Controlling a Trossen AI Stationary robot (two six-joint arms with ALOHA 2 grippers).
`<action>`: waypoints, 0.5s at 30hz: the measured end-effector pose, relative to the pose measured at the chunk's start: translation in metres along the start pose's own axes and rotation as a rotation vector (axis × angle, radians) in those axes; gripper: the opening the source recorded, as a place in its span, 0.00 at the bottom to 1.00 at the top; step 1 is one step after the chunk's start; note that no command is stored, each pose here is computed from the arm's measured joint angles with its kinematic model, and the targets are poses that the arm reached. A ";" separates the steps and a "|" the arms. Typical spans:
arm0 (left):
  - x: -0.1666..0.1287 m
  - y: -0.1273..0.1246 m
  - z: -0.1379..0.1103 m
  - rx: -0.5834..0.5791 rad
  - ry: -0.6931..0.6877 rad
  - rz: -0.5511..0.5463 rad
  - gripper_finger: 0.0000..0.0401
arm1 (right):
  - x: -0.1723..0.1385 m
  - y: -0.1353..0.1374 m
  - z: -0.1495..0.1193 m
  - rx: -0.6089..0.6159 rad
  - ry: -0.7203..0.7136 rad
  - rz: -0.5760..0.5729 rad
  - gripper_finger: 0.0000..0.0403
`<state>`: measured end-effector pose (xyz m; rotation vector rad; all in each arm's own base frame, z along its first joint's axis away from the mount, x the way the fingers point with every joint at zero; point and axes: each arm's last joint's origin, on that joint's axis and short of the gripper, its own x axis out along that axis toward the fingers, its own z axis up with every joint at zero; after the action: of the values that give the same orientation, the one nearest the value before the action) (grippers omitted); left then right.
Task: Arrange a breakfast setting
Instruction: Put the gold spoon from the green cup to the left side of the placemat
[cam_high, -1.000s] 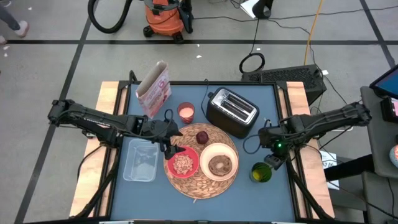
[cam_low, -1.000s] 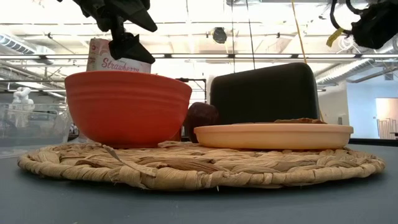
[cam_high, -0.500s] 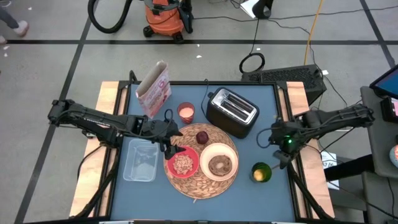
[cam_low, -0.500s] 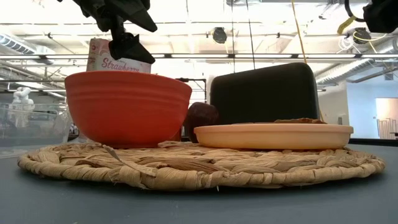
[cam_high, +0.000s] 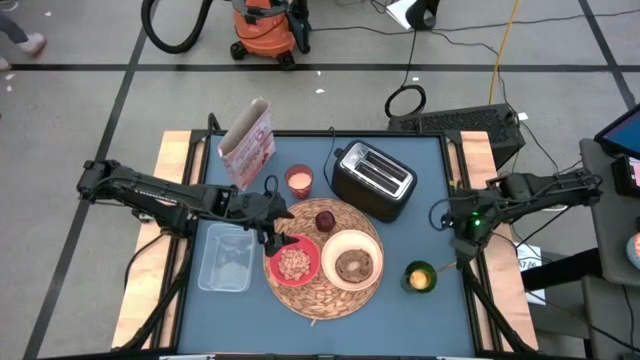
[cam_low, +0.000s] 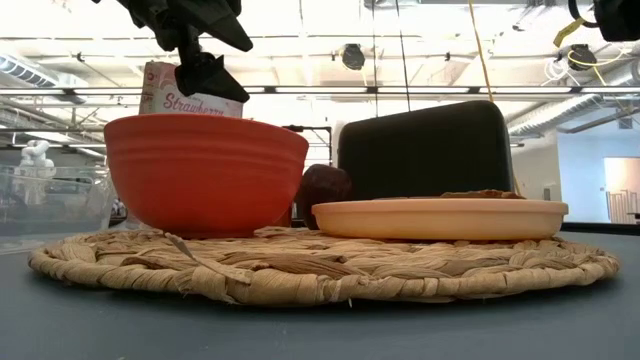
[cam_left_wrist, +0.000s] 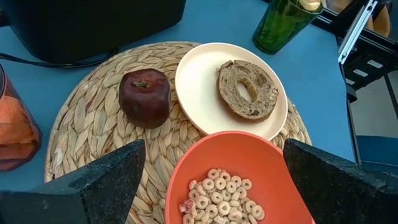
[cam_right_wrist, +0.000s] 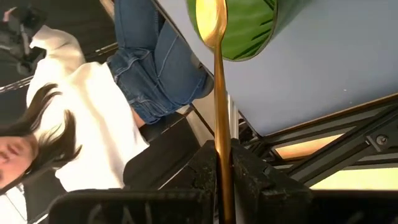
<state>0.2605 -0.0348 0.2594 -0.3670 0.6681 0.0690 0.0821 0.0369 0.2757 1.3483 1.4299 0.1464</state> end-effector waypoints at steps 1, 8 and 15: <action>0.000 0.000 0.000 0.000 0.000 0.000 0.96 | -0.001 0.000 -0.001 -0.004 -0.002 0.004 0.04; 0.000 0.000 0.000 0.000 0.000 0.000 0.96 | -0.004 -0.003 -0.005 -0.027 -0.011 0.027 0.04; 0.000 0.000 0.000 -0.001 0.000 0.000 0.96 | -0.007 0.009 -0.001 -0.169 -0.122 0.117 0.04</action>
<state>0.2605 -0.0348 0.2594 -0.3677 0.6681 0.0692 0.0851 0.0358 0.2865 1.2796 1.2098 0.2515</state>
